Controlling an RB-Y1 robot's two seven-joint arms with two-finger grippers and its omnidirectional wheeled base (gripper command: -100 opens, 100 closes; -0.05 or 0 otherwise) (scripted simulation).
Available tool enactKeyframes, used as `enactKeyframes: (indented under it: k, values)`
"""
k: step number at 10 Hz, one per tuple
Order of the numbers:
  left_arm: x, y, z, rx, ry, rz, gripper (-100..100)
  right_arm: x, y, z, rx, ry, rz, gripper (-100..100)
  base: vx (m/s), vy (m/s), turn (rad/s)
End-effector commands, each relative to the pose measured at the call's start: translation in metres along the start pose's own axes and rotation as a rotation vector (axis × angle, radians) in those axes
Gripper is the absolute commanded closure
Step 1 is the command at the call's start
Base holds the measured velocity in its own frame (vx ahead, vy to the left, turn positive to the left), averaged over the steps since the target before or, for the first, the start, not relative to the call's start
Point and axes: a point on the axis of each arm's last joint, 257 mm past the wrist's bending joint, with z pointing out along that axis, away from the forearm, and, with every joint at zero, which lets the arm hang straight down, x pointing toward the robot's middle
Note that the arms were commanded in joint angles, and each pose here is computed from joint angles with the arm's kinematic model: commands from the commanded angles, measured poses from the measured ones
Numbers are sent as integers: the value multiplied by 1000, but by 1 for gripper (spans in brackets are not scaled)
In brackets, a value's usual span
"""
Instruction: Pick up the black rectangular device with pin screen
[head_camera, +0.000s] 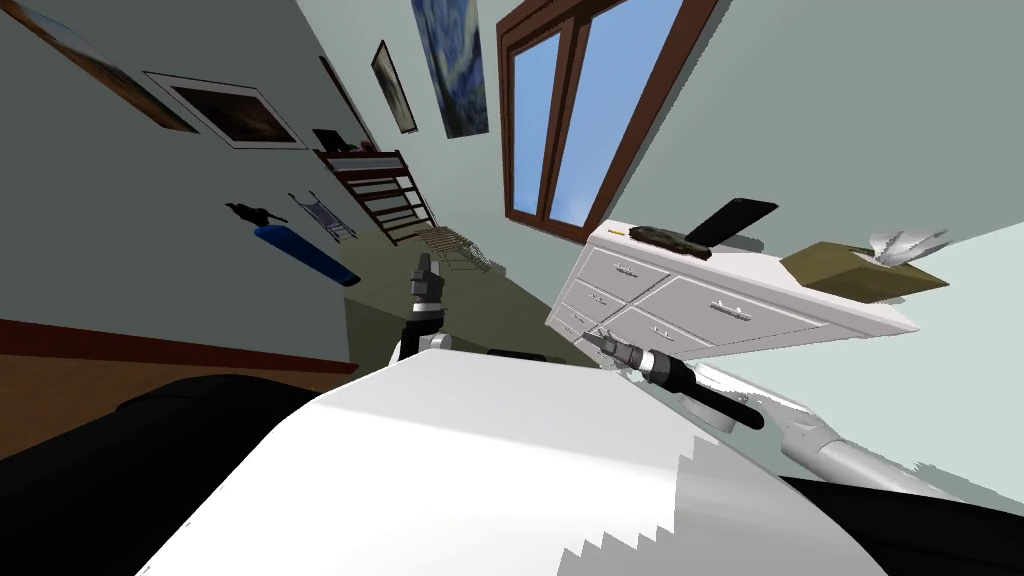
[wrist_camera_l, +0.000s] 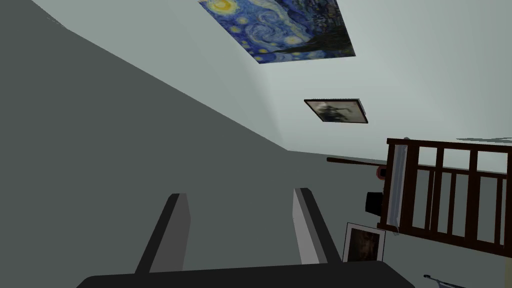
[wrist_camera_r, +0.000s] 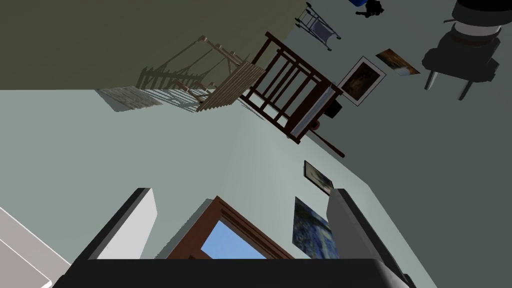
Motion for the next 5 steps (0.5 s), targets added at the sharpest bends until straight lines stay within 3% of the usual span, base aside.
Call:
enactKeyframes:
  k: [1,3,5]
  values:
    - [0,0,0,0,0,0,0,0,-6,-10,24,39,-18,-100,-8,-14,-27]
    - [0,0,0,0,0,0,0,3,-20,-29,63,105,-28,-100,-16,-21,221]
    - [0,0,0,0,0,0,0,0,-23,-38,89,141,-51,-100,-3,-8,-8]
